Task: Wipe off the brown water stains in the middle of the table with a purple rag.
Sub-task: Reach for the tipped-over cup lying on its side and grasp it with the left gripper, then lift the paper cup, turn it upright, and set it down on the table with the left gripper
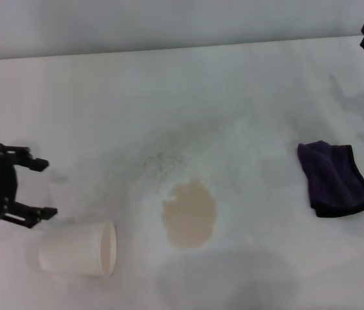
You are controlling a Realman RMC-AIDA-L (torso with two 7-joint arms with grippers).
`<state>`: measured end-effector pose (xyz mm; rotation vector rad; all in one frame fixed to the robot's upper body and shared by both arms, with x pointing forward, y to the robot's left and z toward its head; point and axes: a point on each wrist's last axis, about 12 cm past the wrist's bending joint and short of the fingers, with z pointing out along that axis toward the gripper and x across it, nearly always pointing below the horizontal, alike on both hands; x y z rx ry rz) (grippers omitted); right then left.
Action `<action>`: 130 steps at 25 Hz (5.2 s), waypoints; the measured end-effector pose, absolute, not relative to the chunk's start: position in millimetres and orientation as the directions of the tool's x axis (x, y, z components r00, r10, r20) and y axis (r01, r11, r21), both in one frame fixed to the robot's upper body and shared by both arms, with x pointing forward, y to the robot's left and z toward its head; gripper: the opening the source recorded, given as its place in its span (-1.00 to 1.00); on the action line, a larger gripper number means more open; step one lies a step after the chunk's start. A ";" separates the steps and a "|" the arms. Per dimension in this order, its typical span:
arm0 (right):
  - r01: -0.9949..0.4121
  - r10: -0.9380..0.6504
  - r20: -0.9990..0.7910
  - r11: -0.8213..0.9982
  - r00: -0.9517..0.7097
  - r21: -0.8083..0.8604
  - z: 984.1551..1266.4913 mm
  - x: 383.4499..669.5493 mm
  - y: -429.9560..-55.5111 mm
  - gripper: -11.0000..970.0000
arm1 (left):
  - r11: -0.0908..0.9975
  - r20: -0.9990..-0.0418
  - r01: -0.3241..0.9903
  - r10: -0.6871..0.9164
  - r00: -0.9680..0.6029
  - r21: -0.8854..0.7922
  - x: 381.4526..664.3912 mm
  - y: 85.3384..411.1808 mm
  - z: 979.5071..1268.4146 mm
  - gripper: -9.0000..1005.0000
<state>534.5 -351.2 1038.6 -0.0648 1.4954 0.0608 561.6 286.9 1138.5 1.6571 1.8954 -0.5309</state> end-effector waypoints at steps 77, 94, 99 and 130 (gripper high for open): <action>-0.192 -0.026 -0.997 0.981 0.067 -0.039 1035.6 527.9 -340.5 0.80 | 0.400 -0.962 0.913 0.270 -0.040 0.074 528.9 285.6 1085.3 0.33; -0.233 -0.051 -0.998 0.971 0.043 -0.060 1031.3 526.1 -334.7 0.80 | 0.728 -0.998 0.684 0.062 -0.004 0.043 492.6 291.2 1028.2 0.10; -0.236 -0.054 -0.998 0.970 0.039 -0.062 1030.7 525.8 -334.7 0.80 | 0.767 -0.996 0.640 0.083 -0.031 0.044 490.3 286.4 1016.0 0.10; -0.216 -0.085 -0.996 0.973 0.006 -0.084 1029.1 527.6 -343.5 0.80 | 0.791 -0.971 0.610 0.176 -0.165 0.040 472.9 269.0 981.3 0.11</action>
